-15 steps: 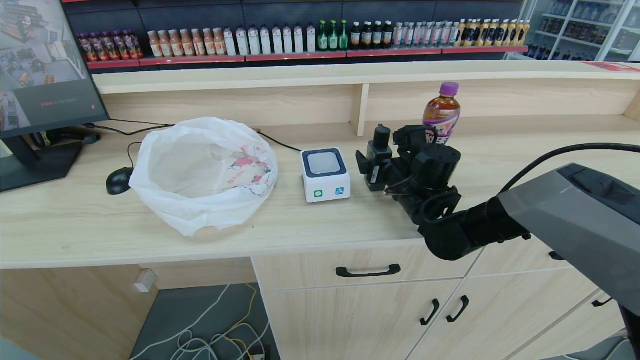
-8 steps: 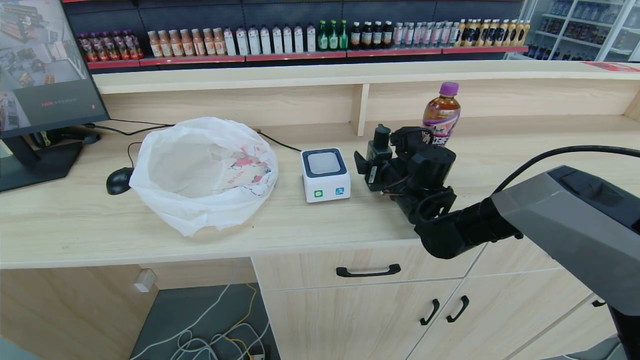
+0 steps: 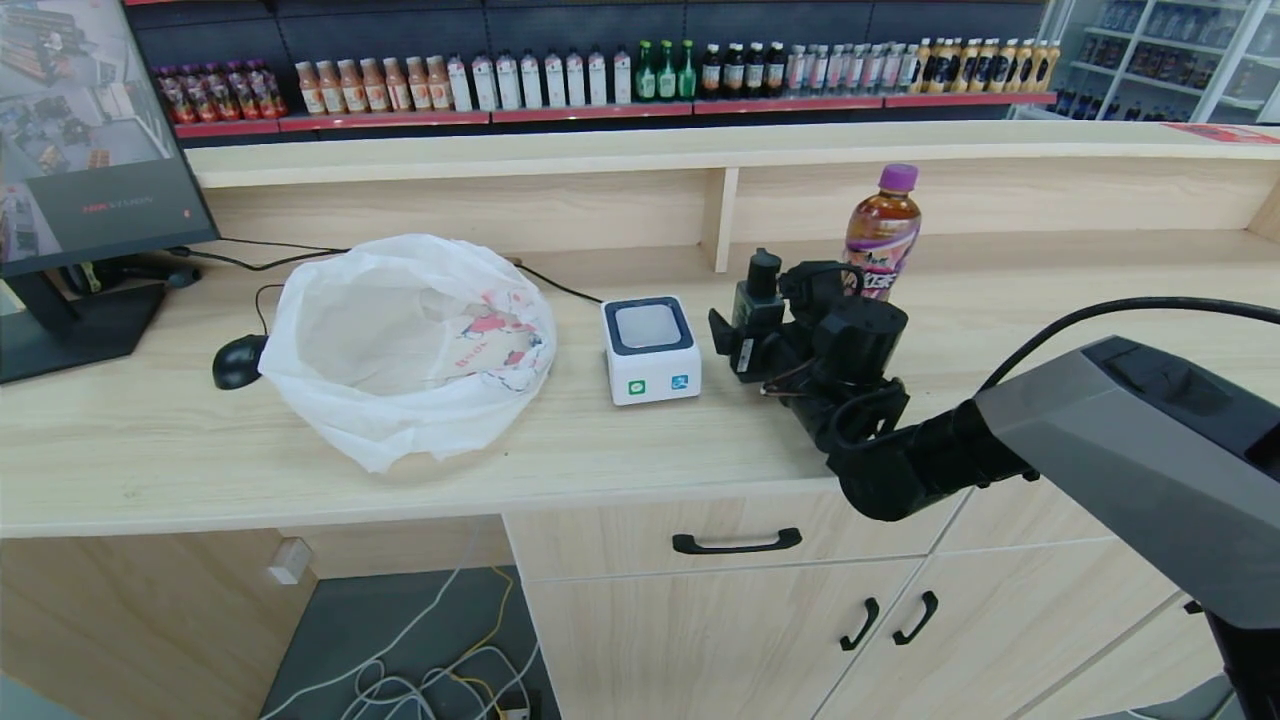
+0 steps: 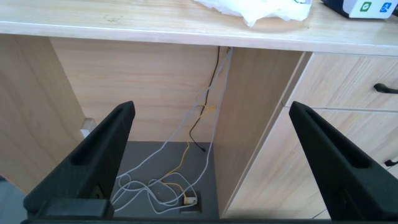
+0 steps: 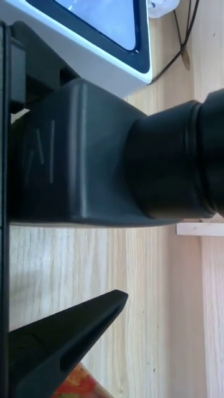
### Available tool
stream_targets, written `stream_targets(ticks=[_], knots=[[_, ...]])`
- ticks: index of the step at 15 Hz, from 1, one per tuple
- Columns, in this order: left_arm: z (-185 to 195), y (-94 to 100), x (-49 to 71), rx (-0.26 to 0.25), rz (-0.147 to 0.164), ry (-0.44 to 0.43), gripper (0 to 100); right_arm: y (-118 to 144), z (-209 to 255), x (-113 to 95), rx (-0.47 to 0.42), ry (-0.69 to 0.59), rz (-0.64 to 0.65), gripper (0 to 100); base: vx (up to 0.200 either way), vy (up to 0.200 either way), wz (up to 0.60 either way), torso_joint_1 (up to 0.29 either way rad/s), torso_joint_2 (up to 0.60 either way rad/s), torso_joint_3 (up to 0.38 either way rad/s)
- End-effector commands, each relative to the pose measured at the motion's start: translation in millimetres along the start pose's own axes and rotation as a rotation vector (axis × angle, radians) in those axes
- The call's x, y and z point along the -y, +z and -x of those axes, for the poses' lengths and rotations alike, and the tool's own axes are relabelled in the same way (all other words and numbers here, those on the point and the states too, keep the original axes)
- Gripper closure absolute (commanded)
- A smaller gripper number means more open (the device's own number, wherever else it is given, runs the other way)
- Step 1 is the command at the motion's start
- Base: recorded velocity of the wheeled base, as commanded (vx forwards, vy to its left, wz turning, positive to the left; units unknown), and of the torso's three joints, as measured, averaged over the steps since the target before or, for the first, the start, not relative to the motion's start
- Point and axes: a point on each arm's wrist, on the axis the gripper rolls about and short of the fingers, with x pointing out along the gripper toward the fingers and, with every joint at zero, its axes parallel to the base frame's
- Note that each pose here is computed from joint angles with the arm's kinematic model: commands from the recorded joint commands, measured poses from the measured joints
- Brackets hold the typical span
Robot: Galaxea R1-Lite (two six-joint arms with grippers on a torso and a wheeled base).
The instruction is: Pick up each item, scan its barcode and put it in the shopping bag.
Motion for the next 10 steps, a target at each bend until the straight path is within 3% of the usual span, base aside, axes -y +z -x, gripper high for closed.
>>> stream_targets(ticks=[1,10], knots=[[0.0,0.0,0.0,0.0,0.0,0.001,0,-0.3,-0.4,0.5,0.001,0.0,0.001,100,0.0,0.0,0.0,0.0,0.0,0.0],[0.0,0.0,0.0,0.0,0.0,0.001,0,7.3,0.8,0.0,0.017,0.006,0.003,100,0.0,0.0,0.0,0.0,0.0,0.0]])
